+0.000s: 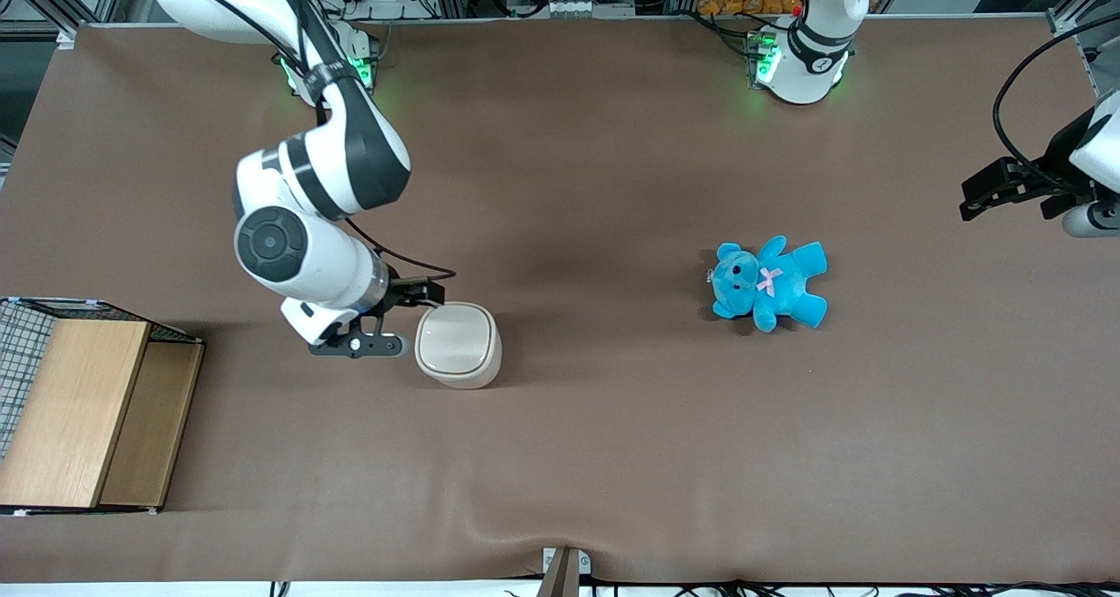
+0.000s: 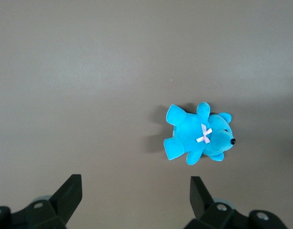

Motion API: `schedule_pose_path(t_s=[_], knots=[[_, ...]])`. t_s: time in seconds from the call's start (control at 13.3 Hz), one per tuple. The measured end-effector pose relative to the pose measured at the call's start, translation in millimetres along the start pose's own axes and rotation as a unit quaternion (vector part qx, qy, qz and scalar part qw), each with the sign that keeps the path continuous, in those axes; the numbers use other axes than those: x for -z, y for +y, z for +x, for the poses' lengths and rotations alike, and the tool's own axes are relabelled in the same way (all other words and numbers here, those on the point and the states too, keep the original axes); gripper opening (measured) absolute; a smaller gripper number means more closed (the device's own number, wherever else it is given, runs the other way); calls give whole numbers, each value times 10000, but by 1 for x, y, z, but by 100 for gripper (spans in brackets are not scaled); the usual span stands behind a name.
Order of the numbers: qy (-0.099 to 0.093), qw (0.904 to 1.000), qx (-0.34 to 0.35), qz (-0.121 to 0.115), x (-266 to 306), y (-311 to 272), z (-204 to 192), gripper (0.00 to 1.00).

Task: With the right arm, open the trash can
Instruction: 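Lower the right gripper onto the trash can's lid edge, then press and tilt the lid open with the right gripper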

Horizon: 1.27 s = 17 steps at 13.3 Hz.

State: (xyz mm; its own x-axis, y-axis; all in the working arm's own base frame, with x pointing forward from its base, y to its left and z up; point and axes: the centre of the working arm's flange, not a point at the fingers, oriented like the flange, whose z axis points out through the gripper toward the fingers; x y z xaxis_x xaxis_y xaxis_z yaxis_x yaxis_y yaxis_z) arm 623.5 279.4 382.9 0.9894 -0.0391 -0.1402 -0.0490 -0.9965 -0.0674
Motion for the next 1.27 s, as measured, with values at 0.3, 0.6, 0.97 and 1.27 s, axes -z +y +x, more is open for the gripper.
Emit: schedule_pose_path(t_s=[0.3,0.6,0.97,1.27], knots=[[56,9999,-110,6,-8,-3,4,100],[54,9999,-151,-12,-19,-7,6,95],[41,9998,-178,-27,-26,-7,8,51],[93,9998,-191,-21,-36,-8,12,4]])
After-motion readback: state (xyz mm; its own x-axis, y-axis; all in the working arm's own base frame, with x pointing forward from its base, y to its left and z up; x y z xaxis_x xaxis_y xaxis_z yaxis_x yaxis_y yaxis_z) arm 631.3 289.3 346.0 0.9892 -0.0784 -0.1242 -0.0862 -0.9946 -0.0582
